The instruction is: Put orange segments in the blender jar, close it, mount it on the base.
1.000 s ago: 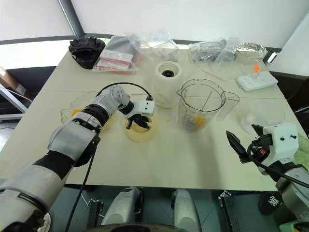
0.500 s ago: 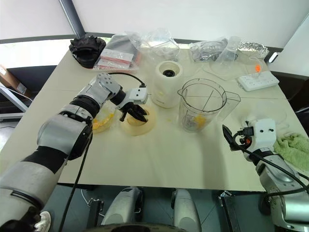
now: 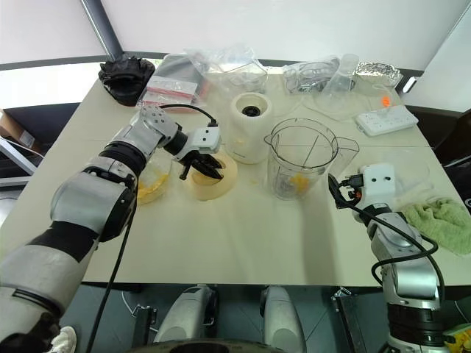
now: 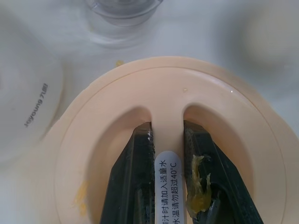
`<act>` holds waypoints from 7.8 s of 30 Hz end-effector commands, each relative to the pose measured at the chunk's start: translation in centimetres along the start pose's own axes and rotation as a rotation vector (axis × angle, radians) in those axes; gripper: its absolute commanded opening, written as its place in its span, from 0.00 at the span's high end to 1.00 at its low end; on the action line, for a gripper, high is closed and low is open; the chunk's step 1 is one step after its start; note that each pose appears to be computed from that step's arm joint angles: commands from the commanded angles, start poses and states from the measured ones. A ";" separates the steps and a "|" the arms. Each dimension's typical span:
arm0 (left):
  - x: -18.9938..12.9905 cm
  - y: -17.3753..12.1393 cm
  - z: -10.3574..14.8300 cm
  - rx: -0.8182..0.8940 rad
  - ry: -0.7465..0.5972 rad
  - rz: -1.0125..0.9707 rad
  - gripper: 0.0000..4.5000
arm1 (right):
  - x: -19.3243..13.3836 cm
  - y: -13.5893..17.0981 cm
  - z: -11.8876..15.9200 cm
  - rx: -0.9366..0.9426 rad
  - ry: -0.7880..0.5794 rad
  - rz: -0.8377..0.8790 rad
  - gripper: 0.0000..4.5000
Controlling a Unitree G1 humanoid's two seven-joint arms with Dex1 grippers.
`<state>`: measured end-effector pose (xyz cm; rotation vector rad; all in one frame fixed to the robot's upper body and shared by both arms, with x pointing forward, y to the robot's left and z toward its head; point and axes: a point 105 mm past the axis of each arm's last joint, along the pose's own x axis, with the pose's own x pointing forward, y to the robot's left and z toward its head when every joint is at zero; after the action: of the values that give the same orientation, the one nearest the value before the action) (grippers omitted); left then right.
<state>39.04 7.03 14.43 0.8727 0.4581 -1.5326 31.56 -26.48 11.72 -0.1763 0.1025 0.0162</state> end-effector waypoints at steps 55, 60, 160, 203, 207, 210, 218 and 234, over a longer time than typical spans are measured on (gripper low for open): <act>-7.7 2.1 19.3 0.396 -0.213 0.058 0.94 | 1.1 10.0 1.7 0.022 -0.112 0.107 0.80; -5.3 1.6 19.1 0.394 -0.164 -0.011 0.94 | 0.8 10.0 1.5 0.025 -0.116 0.086 0.80; 3.5 1.0 11.0 0.001 0.133 0.000 0.94 | -0.4 9.1 -0.4 0.047 -0.076 -0.022 0.80; 1.9 -0.6 12.4 -0.228 0.009 0.135 0.11 | 0.1 9.6 -0.3 0.026 -0.074 0.010 0.80; 0.7 -0.5 12.9 -0.209 -0.042 0.163 0.11 | 0.1 9.7 -0.4 0.022 -0.072 0.019 0.80; -0.4 -0.1 14.4 -0.193 -0.130 0.201 0.11 | 0.2 9.7 -0.3 0.022 -0.072 0.023 0.80; -4.7 2.4 18.4 -0.341 -0.549 0.368 0.11 | 0.4 9.9 -0.3 0.023 -0.073 0.042 0.80; -12.7 3.1 4.2 -0.296 -0.698 1.031 0.11 | 1.1 7.8 4.3 0.110 -0.170 0.028 0.80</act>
<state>40.38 9.67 24.55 0.1850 -0.1400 -0.7914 32.96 -17.49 11.39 -0.0554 0.0369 0.0638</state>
